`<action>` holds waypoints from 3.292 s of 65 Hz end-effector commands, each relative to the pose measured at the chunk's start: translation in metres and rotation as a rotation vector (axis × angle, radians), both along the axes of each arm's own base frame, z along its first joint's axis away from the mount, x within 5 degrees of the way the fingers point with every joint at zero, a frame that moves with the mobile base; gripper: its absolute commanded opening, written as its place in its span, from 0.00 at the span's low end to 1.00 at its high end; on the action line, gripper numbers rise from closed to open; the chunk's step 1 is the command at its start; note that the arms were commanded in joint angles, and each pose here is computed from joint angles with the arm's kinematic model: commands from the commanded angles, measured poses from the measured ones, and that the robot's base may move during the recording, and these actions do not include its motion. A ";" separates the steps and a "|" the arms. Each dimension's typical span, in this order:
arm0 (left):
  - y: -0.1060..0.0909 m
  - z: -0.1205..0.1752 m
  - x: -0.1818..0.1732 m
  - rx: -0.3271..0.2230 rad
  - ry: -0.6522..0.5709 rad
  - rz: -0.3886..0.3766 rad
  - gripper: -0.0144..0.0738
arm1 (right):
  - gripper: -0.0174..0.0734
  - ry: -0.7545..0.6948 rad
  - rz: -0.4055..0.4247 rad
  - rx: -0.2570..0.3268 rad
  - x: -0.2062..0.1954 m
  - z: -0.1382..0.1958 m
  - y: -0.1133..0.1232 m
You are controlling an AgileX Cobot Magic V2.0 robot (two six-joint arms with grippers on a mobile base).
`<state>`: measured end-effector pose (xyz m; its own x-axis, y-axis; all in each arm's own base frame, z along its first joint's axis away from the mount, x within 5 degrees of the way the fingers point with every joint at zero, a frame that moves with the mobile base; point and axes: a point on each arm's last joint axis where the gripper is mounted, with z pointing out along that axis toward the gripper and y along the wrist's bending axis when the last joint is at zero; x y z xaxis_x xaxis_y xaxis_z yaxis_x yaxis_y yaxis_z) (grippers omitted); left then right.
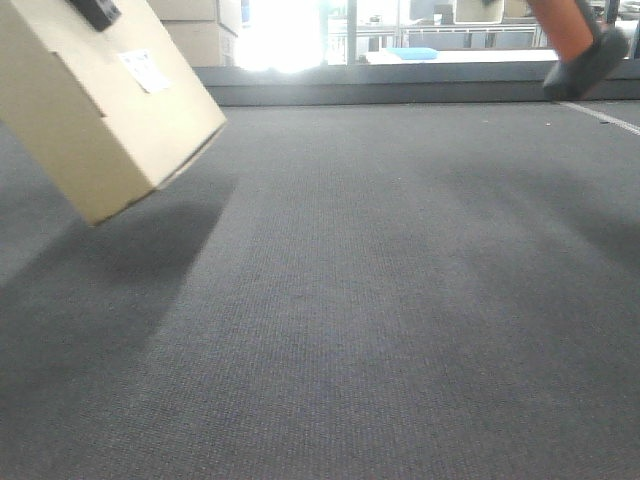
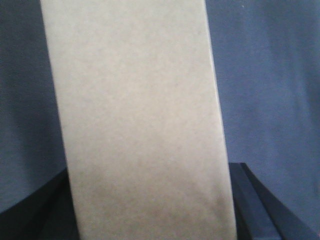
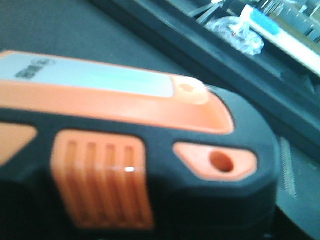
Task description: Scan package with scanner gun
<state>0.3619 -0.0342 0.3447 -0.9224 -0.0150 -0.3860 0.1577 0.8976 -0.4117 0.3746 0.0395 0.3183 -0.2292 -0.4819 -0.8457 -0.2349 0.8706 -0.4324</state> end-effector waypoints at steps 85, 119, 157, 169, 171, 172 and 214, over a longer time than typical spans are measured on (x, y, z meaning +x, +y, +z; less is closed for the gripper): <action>0.002 -0.002 -0.013 0.028 0.015 0.003 0.04 | 0.03 -0.109 -0.091 0.345 -0.011 0.033 -0.003; 0.009 0.017 -0.009 0.121 -0.060 0.007 0.04 | 0.03 -0.151 -0.222 0.655 -0.058 0.021 -0.014; 0.011 0.016 -0.009 0.143 -0.060 0.008 0.04 | 0.03 -0.231 -0.300 0.630 -0.062 -0.043 -0.024; 0.011 0.016 -0.009 0.143 -0.060 0.008 0.04 | 0.03 -0.253 -0.300 0.602 -0.051 -0.057 -0.024; 0.011 0.016 -0.009 0.143 -0.060 0.008 0.04 | 0.03 -0.259 -0.302 0.600 -0.050 -0.059 -0.024; 0.011 0.016 -0.009 0.143 -0.060 0.008 0.04 | 0.03 -0.260 -0.303 0.599 -0.049 -0.060 -0.024; 0.011 0.016 -0.009 0.143 -0.060 0.008 0.04 | 0.05 -0.189 -0.339 0.559 -0.030 -0.108 -0.024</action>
<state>0.3551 -0.0222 0.3524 -0.9094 0.0456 -0.4135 0.1667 0.9506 -0.2618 0.3427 0.0169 0.2048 -0.1608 0.1254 -0.9790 0.1279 0.9862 0.1053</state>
